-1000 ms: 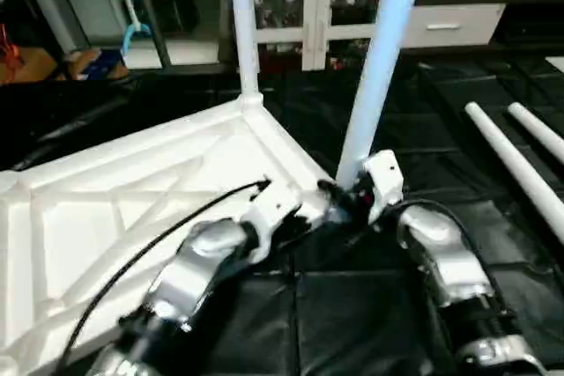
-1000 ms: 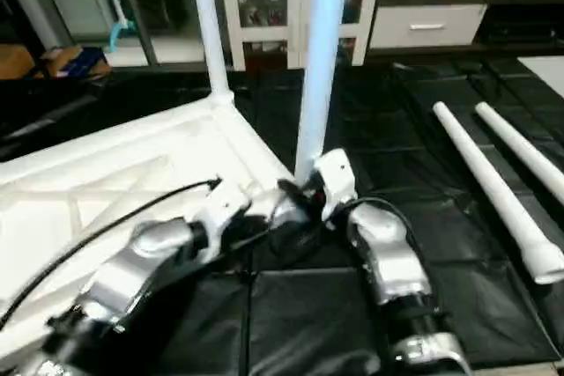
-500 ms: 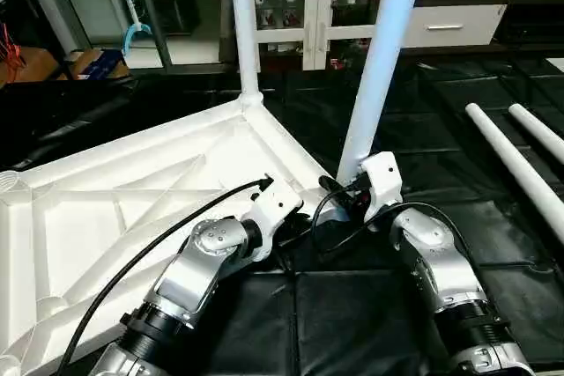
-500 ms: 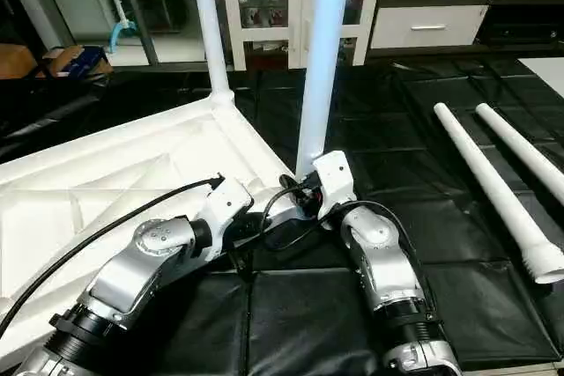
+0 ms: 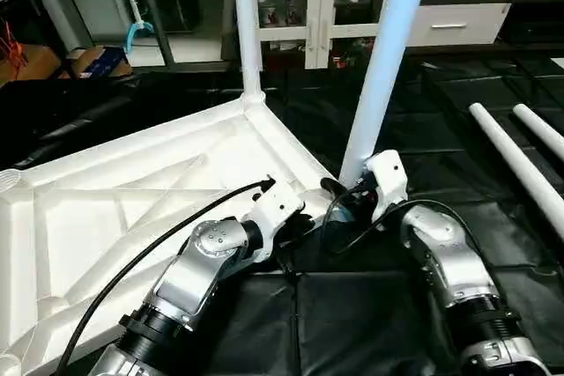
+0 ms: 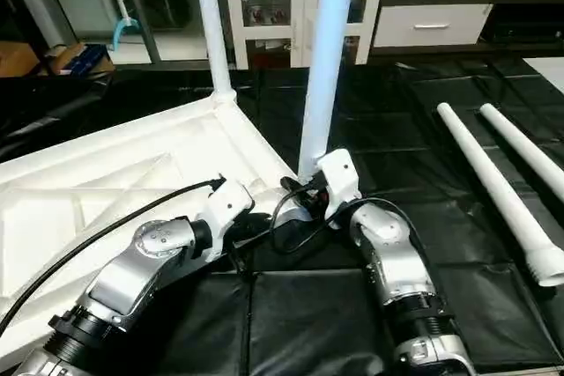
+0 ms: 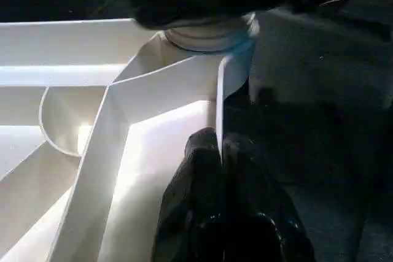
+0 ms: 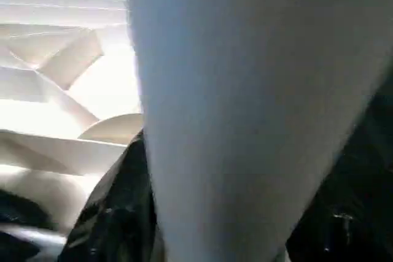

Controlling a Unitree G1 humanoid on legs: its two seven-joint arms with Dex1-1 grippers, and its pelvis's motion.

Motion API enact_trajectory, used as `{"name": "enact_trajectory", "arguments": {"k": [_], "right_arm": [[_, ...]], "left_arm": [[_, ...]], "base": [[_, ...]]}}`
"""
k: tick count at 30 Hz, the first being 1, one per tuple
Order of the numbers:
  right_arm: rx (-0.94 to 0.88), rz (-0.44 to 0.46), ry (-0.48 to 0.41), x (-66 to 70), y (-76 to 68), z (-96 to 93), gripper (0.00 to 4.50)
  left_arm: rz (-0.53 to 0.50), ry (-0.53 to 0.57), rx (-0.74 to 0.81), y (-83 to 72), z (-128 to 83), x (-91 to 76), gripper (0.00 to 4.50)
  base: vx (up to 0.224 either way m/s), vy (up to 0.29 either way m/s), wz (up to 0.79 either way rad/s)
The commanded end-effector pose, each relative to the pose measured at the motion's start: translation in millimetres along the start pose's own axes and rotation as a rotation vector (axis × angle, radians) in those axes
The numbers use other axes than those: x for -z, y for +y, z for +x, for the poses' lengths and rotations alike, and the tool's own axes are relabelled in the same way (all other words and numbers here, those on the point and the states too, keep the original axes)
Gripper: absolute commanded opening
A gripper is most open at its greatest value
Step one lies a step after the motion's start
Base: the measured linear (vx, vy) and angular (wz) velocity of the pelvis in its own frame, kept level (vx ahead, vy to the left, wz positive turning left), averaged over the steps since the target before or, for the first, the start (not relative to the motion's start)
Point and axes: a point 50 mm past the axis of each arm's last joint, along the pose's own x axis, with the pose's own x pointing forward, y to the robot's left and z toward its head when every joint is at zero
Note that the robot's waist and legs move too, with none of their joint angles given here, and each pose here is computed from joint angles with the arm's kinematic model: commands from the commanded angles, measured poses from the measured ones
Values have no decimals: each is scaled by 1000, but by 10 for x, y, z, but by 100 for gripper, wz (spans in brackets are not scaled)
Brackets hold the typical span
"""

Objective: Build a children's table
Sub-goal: Rotate leg to tighten

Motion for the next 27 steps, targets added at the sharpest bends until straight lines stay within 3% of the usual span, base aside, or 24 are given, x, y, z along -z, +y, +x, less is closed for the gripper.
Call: {"name": "enact_trajectory", "arguments": {"k": [1, 3, 14, 27], "right_arm": [[-44, 3, -28, -66, 23, 16, 268], [-55, 4, -29, -67, 27, 14, 303], [-148, 1, -27, -91, 52, -30, 397], [-145, -8, -38, -108, 17, -56, 397]], "left_arm": [[33, -27, -64, 111, -69, -46, 0], [33, -26, -63, 109, -72, -42, 0], [37, -21, -67, 116, -83, -27, 0], [40, -13, -63, 99, -85, -9, 0]], "base": [[0, 0, 0], [0, 0, 0], [0, 0, 0], [0, 0, 0]]}}
